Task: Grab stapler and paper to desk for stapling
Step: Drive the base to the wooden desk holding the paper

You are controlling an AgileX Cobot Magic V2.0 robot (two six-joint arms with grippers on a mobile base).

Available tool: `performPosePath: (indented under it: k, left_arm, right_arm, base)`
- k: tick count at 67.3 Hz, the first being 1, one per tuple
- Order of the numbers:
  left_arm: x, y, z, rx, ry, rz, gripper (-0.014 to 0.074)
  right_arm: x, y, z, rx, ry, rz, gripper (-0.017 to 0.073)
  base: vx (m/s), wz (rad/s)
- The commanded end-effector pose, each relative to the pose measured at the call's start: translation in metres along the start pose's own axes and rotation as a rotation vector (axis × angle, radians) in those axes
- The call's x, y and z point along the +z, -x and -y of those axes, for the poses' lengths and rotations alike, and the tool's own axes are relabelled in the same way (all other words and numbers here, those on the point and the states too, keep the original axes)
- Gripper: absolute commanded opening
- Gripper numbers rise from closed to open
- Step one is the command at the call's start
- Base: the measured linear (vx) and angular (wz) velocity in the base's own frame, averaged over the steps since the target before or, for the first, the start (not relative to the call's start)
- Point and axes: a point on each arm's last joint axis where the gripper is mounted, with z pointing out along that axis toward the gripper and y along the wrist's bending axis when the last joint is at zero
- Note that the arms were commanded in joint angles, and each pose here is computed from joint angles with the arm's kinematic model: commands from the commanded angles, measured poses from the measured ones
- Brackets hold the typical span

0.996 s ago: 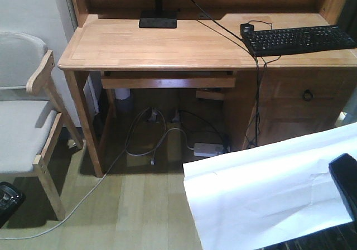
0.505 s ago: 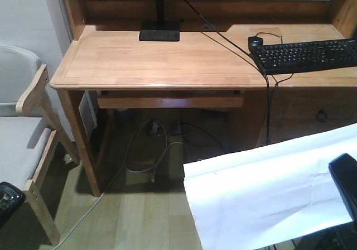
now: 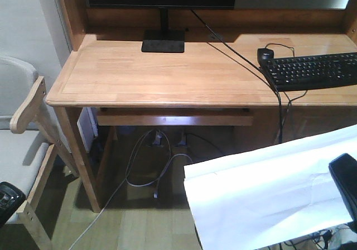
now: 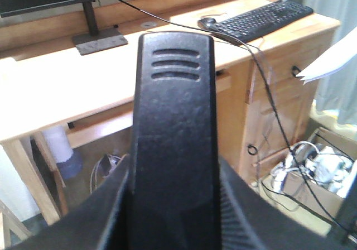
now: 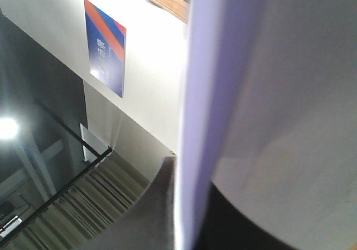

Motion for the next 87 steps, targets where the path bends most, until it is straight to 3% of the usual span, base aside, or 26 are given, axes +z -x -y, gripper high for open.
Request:
performPosePath:
  k: [1,87]
  left_arm:
    - [-0.0040,0.0180,-0.0015,-0.013,0.015,0.124,-0.0007]
    - [-0.0040,0.0180,-0.0015,-0.013,0.015,0.124,-0.0007]
  right_arm:
    - [0.0012,0.0027,-0.0061,0.001,0.060,0.021,-0.0006]
    - [0.0012,0.0027,-0.0061,0.001,0.060,0.021,-0.0006]
  base:
    - [0.18,0.06]
    - [0.14,0.00]
